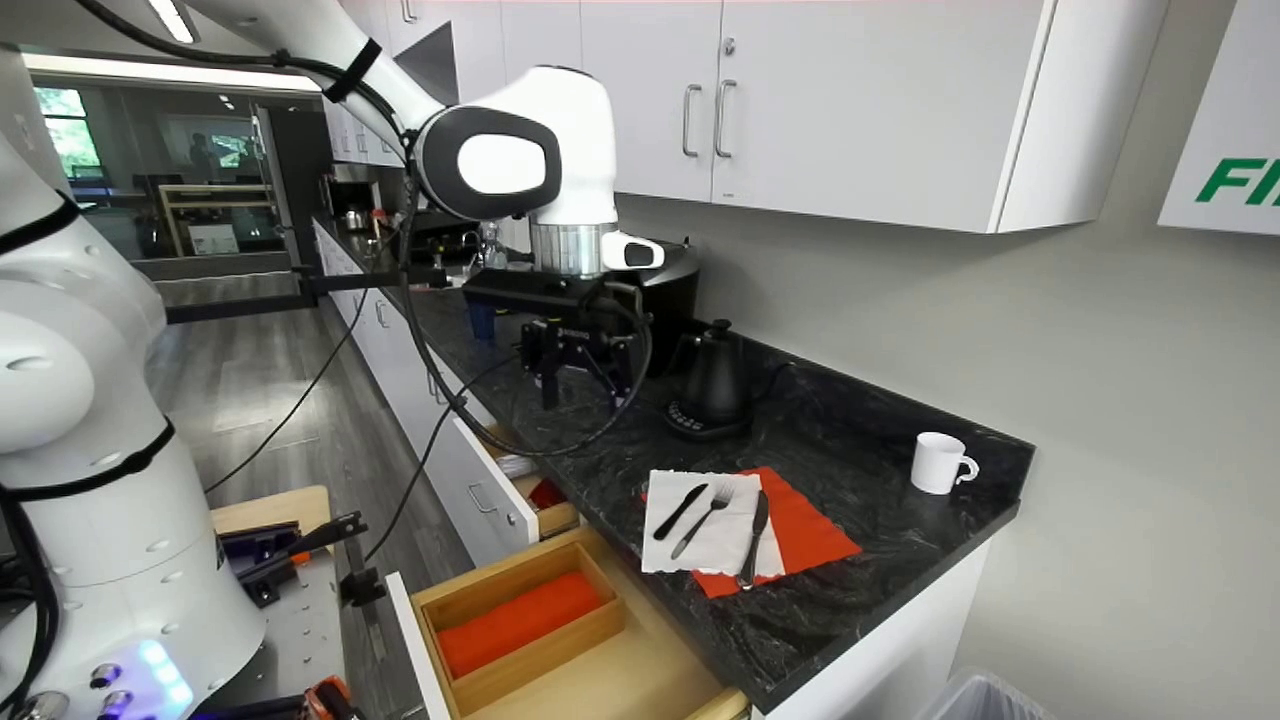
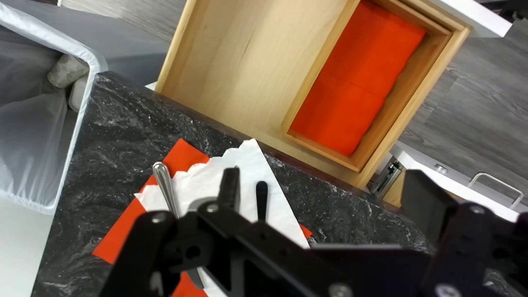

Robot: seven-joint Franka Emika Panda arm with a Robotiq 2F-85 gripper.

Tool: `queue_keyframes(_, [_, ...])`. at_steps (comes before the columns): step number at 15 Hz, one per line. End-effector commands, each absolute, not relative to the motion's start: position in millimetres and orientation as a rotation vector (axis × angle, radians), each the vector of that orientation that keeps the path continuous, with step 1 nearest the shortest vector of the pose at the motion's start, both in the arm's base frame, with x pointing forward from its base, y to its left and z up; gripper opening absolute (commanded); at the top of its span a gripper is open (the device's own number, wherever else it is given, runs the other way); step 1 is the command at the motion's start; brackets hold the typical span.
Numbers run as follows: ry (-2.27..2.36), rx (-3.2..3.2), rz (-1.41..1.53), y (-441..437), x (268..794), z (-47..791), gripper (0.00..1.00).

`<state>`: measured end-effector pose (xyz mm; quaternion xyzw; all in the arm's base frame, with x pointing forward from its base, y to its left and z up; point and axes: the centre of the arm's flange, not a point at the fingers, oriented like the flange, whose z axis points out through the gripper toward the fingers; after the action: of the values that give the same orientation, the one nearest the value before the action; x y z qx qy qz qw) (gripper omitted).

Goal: Move the cutlery from the counter to the tray in the drawer

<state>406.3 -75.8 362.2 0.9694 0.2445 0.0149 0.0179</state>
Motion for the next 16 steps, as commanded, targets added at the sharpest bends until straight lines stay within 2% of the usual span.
queue_keyframes(1, [0.759,3.011,0.046,-76,406,362,1.0])
queue_keyframes(13, [0.759,3.011,0.046,-76,406,362,1.0])
queue_keyframes(16, [0.729,2.987,0.087,-66,450,344,1.0])
